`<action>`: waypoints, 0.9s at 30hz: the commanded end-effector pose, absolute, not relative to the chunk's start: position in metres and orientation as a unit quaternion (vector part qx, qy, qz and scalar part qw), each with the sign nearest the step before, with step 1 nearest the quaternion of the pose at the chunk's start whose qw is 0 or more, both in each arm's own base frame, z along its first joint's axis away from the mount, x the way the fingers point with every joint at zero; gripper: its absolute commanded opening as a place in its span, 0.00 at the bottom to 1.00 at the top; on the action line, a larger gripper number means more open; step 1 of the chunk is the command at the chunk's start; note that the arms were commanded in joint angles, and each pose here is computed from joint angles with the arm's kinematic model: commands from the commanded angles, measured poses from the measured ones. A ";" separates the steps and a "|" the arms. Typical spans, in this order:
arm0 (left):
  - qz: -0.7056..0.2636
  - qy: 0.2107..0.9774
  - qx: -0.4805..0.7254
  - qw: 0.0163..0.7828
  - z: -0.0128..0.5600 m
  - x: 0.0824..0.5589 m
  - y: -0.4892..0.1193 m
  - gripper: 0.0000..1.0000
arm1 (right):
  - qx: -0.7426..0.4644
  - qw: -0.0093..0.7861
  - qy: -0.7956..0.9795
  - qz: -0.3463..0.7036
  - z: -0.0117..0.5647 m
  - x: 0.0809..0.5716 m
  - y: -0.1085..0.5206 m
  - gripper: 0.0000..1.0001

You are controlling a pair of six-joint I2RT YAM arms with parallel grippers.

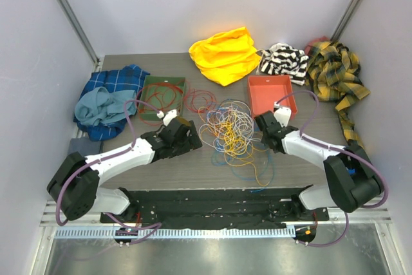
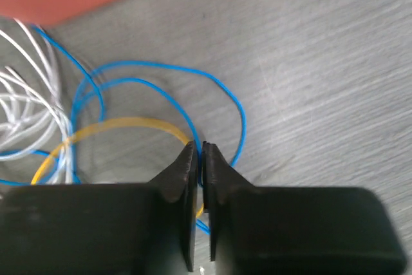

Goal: Untangle the cables

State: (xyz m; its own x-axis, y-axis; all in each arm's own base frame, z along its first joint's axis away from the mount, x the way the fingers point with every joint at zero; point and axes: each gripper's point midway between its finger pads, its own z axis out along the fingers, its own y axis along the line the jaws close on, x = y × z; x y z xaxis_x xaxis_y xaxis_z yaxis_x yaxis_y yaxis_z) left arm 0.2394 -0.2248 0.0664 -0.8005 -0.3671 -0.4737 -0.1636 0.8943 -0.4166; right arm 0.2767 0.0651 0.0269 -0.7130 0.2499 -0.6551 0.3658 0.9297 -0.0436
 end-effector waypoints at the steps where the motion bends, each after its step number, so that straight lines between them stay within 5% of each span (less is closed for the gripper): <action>1: -0.194 0.922 -0.143 0.301 0.078 0.244 -0.227 0.95 | 0.188 0.412 0.889 -0.063 0.074 0.314 0.072 0.07; 6: -0.199 0.921 -0.143 0.303 0.079 0.243 -0.227 0.95 | 0.187 0.456 0.870 -0.007 0.132 0.316 0.087 0.01; 17: -0.221 0.914 -0.146 0.307 0.089 0.241 -0.230 0.95 | 0.148 0.637 0.741 0.155 0.432 0.314 0.137 0.01; 27: -0.228 0.907 -0.152 0.319 0.096 0.235 -0.220 0.95 | 0.119 0.744 0.610 0.246 0.593 0.286 0.133 0.01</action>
